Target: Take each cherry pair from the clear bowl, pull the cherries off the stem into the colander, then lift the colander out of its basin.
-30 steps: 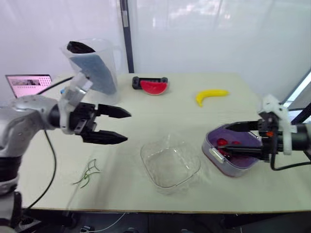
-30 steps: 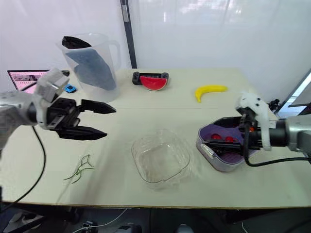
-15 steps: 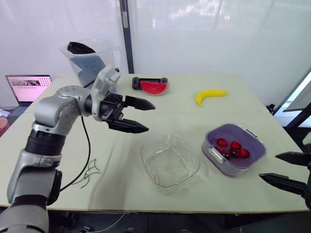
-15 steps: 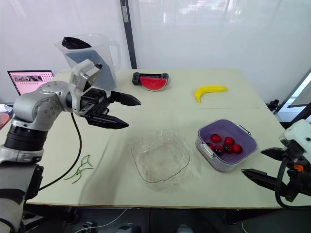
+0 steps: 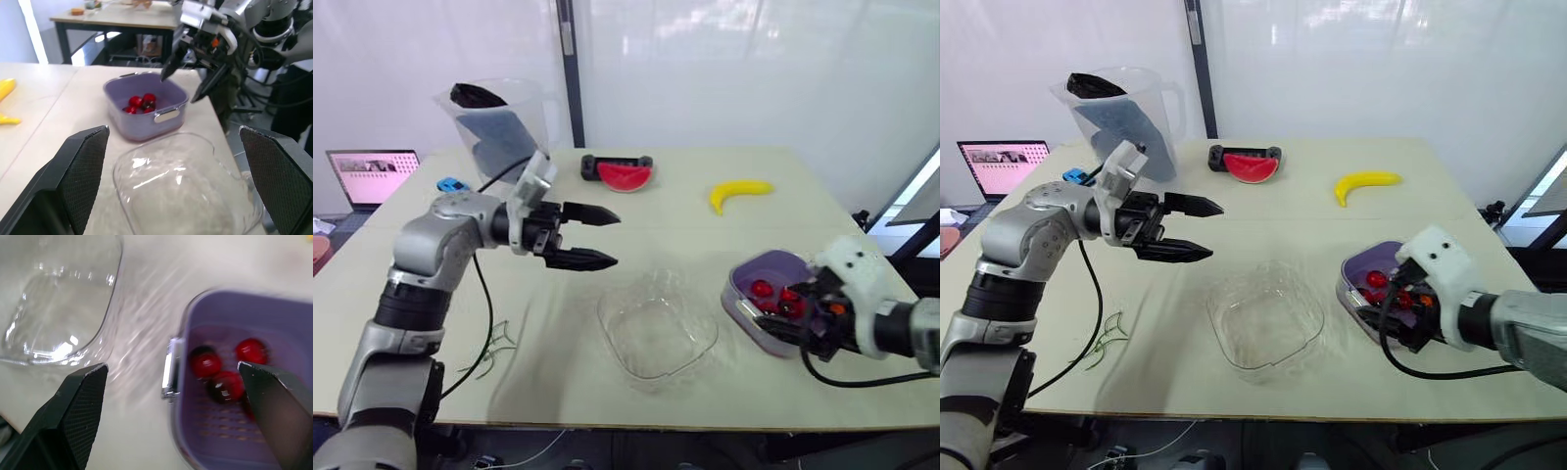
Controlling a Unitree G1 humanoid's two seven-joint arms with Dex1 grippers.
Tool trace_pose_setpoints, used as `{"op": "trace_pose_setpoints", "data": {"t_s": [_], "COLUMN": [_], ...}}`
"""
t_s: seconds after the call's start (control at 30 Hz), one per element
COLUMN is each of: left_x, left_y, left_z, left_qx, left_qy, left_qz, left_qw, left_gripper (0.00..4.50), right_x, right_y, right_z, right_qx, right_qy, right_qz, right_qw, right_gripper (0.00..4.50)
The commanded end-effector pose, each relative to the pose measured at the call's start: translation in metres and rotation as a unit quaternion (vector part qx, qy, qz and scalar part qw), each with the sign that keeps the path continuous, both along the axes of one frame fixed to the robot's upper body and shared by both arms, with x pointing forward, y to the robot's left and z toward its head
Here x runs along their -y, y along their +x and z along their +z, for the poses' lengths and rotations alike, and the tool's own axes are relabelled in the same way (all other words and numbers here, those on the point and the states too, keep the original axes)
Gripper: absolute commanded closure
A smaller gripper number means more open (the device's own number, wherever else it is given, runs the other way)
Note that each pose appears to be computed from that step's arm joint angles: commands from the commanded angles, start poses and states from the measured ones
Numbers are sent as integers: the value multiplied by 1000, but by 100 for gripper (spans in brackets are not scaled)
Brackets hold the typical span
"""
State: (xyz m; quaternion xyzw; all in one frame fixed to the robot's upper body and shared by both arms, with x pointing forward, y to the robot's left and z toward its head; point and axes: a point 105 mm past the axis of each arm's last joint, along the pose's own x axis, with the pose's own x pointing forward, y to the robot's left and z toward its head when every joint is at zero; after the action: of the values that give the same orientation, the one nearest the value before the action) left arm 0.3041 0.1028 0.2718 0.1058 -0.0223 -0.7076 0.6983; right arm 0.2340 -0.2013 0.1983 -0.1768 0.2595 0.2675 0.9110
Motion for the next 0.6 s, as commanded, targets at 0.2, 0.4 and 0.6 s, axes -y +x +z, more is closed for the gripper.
{"op": "trace_pose_setpoints", "data": {"t_s": [0.2,0.4,0.6], "left_x": [-5,-11,-9], "left_y": [-12,-19,-20], "left_z": [7,3,-2], "left_qx": [27,22,15], "left_qy": [-12,-7,-13], "left_qz": [7,15,27], "left_qw": [1000,1000,999], "left_gripper": [4,0,0], "right_x": [4,3,-4], "right_y": [19,36,45], "right_z": [-19,-27,-32], "right_qx": [-16,-19,-30], "right_qy": [-24,-26,-21], "right_qz": [-56,-83,-77], "right_qw": [998,996,996], "right_gripper": [0,25,278]}}
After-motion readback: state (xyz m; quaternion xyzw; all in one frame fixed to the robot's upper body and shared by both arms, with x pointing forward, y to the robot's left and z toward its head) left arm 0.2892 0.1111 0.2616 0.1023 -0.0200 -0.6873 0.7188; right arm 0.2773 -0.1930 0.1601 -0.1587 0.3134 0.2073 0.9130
